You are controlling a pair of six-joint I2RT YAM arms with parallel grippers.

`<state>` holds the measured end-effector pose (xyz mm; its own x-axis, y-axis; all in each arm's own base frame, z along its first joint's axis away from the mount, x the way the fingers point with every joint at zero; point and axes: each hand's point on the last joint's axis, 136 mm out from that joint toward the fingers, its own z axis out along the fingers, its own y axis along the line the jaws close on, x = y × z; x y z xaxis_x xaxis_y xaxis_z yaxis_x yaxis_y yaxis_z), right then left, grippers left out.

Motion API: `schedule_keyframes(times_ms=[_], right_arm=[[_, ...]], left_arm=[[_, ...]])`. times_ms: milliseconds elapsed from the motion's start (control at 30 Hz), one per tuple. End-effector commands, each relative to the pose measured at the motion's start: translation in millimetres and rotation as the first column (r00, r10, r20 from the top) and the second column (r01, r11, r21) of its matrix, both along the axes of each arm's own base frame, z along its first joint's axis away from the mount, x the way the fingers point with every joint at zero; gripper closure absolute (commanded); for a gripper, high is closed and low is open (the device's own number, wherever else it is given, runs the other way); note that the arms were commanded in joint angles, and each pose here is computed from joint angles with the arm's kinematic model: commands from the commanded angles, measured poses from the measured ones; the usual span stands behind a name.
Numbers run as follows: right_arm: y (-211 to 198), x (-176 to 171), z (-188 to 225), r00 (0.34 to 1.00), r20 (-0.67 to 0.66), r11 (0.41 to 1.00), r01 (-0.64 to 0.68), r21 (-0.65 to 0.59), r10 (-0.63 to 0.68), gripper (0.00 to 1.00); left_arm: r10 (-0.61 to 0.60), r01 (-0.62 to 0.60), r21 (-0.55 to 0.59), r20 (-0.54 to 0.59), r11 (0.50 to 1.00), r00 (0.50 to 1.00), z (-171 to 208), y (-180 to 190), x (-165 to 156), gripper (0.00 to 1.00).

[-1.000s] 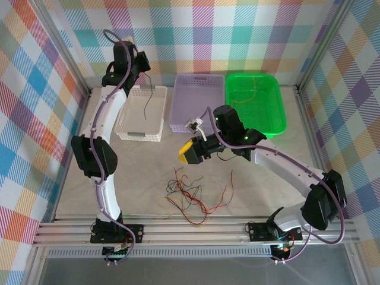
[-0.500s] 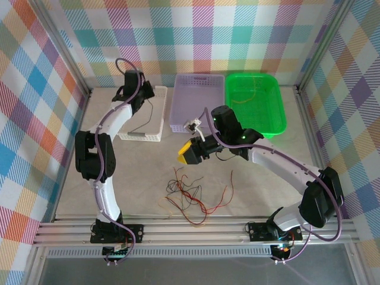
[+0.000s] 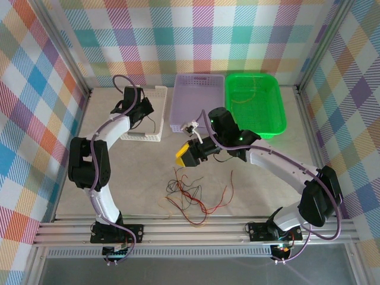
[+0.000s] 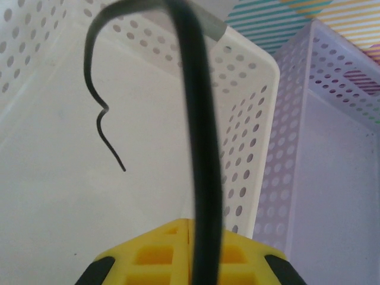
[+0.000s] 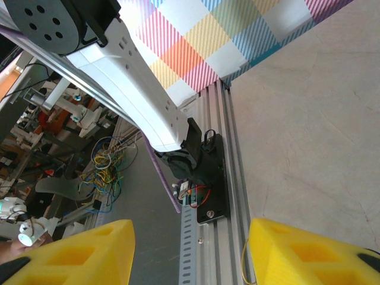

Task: Untangle the cables

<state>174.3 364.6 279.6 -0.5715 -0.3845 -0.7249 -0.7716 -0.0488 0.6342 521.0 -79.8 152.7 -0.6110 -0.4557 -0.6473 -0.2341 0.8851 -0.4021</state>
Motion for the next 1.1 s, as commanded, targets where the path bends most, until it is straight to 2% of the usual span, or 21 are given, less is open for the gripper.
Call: schedule_keyframes(times_ms=[0, 67, 200, 267, 467, 533, 700, 833, 1067], right_arm=[[2.1, -4.4, -0.9, 1.000, -0.004, 1.000, -0.017, 0.006, 0.017, 0.46], [2.0, -2.6, -2.8, 1.000, -0.008, 1.000, -0.005, -0.011, 0.005, 0.46], [-0.9, 3.1, -11.0, 0.999, -0.005, 0.997, 0.049, -0.061, -0.050, 0.45], [-2.6, 5.1, -18.5, 0.997, -0.010, 0.993, 0.073, -0.089, -0.074, 0.45], [-14.4, 6.2, -37.5, 0.988, -0.009, 0.977, 0.148, -0.151, -0.151, 0.42], [-17.7, 6.3, -43.7, 0.984, -0.013, 0.970, 0.172, -0.169, -0.177, 0.41], [-21.0, -3.9, -65.2, 0.978, -0.043, 0.957, 0.189, -0.222, -0.204, 0.41], [-23.7, -18.5, -87.9, 0.974, -0.020, 0.937, 0.210, -0.279, -0.224, 0.41], [-24.0, -36.5, -142.8, 0.959, 0.030, 0.867, 0.266, -0.421, -0.280, 0.41]], left_arm=[[0.005, -0.005, 0.001, -0.117, 1.000, 0.993, -29.5, -1.8, 0.8, 1.00], [-0.005, 0.005, -0.003, -0.194, 1.000, 0.981, -43.6, -4.5, -1.8, 1.00], [0.006, -0.007, -0.003, -0.248, 1.000, 0.969, -54.3, -4.6, -0.8, 1.00], [0.009, -0.010, -0.003, -0.259, 1.000, 0.966, -55.5, -4.0, -1.2, 0.94], [0.006, -0.005, 0.004, -0.276, 1.000, 0.961, -44.5, -3.2, -4.5, 0.61], [0.000, 0.001, 0.004, -0.270, 1.000, 0.963, -33.6, -4.3, -4.4, 0.48], [-0.010, 0.008, -0.008, -0.261, 1.000, 0.965, -6.0, -5.6, -8.1, 0.26], [-0.024, 0.015, -0.036, -0.252, 0.999, 0.967, 21.1, -8.8, -17.1, 0.00], [-0.031, 0.012, -0.099, -0.197, 0.995, 0.980, 82.6, -10.1, -48.6, 0.00]])
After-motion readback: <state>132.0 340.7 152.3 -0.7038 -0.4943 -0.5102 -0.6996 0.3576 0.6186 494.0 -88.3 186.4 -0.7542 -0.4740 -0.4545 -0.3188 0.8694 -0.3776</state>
